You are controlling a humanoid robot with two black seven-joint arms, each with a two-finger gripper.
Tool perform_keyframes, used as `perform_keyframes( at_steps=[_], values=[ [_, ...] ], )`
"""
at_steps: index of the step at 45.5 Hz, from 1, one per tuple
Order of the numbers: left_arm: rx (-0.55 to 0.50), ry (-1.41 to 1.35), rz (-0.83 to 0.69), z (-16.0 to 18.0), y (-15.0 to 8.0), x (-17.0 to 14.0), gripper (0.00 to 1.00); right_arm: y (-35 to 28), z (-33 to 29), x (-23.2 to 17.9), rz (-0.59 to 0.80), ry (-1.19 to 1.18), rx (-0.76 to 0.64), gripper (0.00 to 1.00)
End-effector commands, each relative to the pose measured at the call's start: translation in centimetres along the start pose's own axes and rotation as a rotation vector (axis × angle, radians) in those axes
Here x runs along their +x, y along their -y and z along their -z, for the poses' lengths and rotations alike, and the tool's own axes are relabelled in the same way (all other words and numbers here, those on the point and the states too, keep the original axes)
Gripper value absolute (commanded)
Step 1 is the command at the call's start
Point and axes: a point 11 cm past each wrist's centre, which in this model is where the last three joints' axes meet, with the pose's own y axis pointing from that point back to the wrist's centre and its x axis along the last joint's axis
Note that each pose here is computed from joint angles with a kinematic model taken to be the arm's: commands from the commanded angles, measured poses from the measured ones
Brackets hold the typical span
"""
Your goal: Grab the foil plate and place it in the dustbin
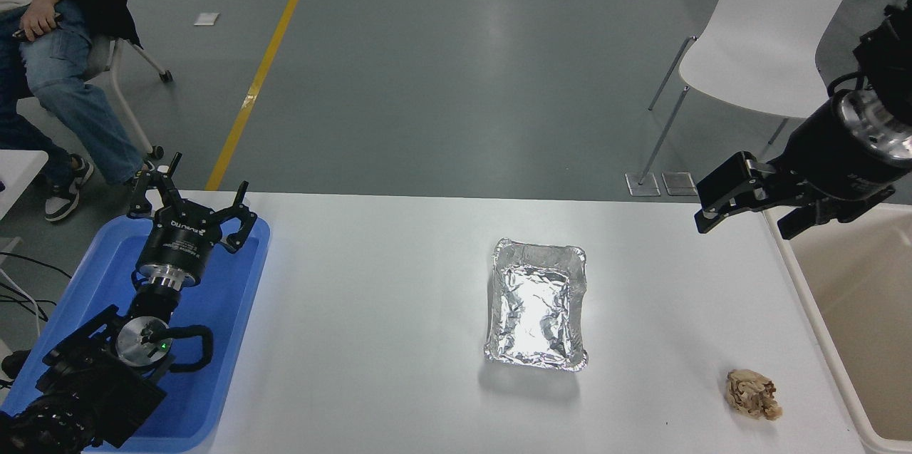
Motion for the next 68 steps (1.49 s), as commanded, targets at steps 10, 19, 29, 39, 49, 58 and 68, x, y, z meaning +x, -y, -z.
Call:
perform_keyframes(
  at_steps=[10, 19, 29, 39, 49, 58, 68],
  values=[
    [0.000, 0.000, 0.000, 0.0, 0.0, 0.0, 1.00, 0.2, 0.2, 0.2, 0.001, -0.004, 0.000, 1.00],
    [0.000, -0.001, 0.001, 0.0, 0.0, 0.0, 1.00, 0.6, 0.0, 0.1, 0.009, 0.003, 0.006, 1.00],
    [0.000, -0.001, 0.001, 0.0, 0.0, 0.0, 1.00, 0.7, 0.3, 0.7, -0.005, 0.026, 0.040, 1.00],
    [0.000, 0.000, 0.000, 0.0, 0.0, 0.0, 1.00, 1.2, -0.8, 1.1, -0.007, 0.046, 0.018, 1.00],
    [0.000, 0.000, 0.000, 0.0, 0.0, 0.0, 1.00, 4.8, -0.1, 0.5, 0.040, 0.038, 0.035, 1.00],
    [0.000, 0.000, 0.000, 0.0, 0.0, 0.0, 1.00, 11.4, 3.5, 2.5, -0.117, -0.026, 0.065, 1.00],
    [0.000, 0.000, 0.000, 0.0, 0.0, 0.0, 1.00, 17.2, 4.5, 2.2, -0.181, -0.062, 0.042, 1.00]
  ],
)
